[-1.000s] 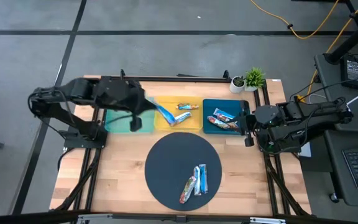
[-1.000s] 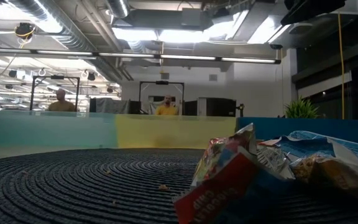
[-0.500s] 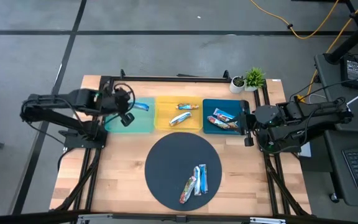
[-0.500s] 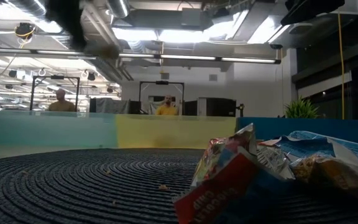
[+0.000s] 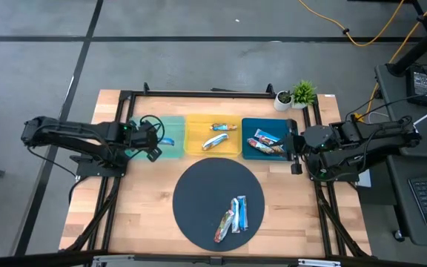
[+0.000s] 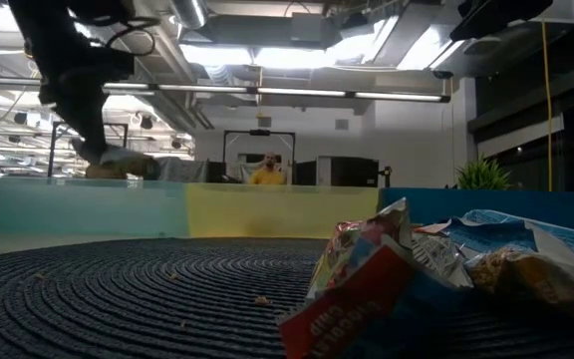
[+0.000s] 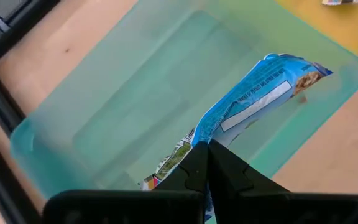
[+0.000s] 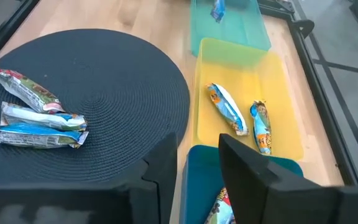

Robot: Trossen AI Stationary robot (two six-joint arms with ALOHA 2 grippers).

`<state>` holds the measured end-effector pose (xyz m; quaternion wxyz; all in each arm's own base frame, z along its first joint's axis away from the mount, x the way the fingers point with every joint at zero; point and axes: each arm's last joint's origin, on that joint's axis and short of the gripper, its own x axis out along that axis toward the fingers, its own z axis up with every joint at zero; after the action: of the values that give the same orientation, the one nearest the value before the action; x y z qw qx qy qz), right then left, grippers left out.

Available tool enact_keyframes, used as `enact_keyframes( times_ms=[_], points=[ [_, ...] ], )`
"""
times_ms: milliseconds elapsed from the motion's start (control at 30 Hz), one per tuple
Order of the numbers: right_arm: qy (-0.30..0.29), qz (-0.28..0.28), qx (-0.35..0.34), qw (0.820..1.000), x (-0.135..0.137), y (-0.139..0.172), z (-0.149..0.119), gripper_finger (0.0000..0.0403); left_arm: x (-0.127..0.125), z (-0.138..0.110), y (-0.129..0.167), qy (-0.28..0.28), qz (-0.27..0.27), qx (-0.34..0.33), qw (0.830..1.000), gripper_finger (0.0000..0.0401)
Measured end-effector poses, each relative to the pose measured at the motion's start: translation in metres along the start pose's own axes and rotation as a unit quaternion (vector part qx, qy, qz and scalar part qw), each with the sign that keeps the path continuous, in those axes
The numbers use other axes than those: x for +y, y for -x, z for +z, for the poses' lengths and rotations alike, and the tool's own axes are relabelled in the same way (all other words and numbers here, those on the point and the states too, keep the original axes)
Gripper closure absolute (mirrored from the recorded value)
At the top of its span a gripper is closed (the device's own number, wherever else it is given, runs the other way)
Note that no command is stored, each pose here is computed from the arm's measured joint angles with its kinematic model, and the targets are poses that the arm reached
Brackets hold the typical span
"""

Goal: Pick and place Granola Bars by type
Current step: Put the blue granola bar into the green bin

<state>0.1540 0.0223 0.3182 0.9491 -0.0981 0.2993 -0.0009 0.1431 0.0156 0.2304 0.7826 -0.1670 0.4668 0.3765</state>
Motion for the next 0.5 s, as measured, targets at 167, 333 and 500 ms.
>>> enact_keyframes(
  times_ms=[167,333,500],
  points=[
    [-0.001,-0.007,0.000,1.000,0.000,0.000,0.000,0.0282,0.001,-0.009,-0.012,-0.002,0.012,0.008,1.000,0.0399],
    [0.001,-0.017,0.001,1.000,-0.001,0.000,0.000,0.0282,0.005,-0.018,-0.024,0.003,0.027,0.028,0.999,0.0400],
    [0.000,-0.017,0.001,1.000,-0.001,0.000,0.000,0.0282,0.008,-0.020,-0.029,-0.003,0.034,0.040,0.999,0.0394]
  ],
)
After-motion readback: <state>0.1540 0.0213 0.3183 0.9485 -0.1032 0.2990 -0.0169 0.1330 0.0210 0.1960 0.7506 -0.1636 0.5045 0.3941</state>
